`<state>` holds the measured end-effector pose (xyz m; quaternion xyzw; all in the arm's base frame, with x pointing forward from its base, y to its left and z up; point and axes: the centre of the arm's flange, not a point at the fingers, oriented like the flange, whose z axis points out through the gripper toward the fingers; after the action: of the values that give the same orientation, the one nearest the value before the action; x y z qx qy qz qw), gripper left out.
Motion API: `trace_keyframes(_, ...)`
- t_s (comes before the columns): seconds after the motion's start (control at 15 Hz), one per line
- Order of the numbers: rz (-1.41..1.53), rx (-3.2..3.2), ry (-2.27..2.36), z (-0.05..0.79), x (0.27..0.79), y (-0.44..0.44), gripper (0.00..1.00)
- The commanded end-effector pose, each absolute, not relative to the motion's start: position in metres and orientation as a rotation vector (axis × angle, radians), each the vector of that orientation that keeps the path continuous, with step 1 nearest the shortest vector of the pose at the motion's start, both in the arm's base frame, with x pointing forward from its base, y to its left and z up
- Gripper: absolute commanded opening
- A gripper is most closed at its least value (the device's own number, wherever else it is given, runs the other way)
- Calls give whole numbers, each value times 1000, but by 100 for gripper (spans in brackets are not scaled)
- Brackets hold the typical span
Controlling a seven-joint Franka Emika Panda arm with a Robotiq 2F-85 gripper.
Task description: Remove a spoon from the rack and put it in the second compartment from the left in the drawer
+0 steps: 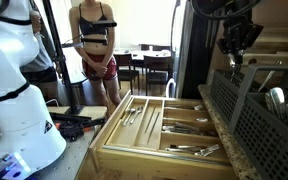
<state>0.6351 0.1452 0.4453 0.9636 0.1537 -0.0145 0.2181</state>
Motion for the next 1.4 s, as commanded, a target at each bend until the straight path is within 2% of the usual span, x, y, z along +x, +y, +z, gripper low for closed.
trace_keyframes(0.0,-32,2634,384,464,614,149,6)
trace_keyframes(1.33,-29,2609,335,491,596,150,6)
